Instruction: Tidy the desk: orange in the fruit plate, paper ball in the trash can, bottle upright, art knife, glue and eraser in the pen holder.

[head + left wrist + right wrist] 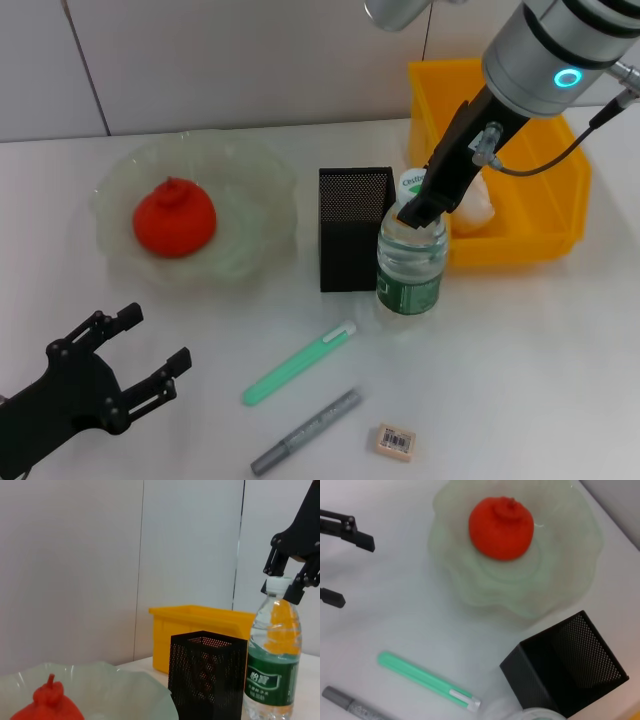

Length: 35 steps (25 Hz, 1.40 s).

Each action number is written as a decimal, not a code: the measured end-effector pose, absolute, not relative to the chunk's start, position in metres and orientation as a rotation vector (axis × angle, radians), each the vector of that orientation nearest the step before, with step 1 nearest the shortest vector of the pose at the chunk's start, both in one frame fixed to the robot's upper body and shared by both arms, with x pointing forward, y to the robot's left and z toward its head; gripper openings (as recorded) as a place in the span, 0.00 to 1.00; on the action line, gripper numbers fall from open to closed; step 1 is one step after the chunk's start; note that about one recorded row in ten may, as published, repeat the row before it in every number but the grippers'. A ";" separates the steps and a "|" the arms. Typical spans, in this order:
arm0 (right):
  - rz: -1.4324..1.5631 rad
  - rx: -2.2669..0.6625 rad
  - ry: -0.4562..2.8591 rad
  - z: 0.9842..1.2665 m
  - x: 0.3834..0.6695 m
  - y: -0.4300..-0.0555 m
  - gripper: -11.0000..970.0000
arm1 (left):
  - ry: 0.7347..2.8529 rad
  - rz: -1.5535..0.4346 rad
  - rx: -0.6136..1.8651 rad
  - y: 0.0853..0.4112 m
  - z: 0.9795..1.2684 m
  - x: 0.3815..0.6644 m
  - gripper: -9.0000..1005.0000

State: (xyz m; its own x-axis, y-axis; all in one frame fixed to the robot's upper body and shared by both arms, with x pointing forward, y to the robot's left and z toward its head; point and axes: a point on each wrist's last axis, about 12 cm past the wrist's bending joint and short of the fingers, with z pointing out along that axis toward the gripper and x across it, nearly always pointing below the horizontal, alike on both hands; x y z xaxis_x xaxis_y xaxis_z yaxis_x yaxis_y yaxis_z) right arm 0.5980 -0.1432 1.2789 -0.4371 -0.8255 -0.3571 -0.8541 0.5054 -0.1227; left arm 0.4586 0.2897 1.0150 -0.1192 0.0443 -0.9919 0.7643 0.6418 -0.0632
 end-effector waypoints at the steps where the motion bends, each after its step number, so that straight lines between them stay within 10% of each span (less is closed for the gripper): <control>1: 0.107 -1.394 2.379 1.279 0.598 -0.143 0.45 | 1.591 -0.703 0.685 0.290 1.015 0.458 0.82; 35: 0.359 -1.449 2.158 1.315 0.597 -0.077 0.45 | 1.592 -0.713 0.630 0.303 1.011 0.429 0.82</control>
State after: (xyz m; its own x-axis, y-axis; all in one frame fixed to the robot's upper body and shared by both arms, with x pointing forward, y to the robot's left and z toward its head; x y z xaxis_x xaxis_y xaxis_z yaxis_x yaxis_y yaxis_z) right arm 0.5966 -0.0765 1.3153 -0.2992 -0.7811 -0.5481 -0.9164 0.3954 -0.0632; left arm 0.4286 0.3026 1.0105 -0.1326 0.0038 -0.9912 0.7423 0.6631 -0.0968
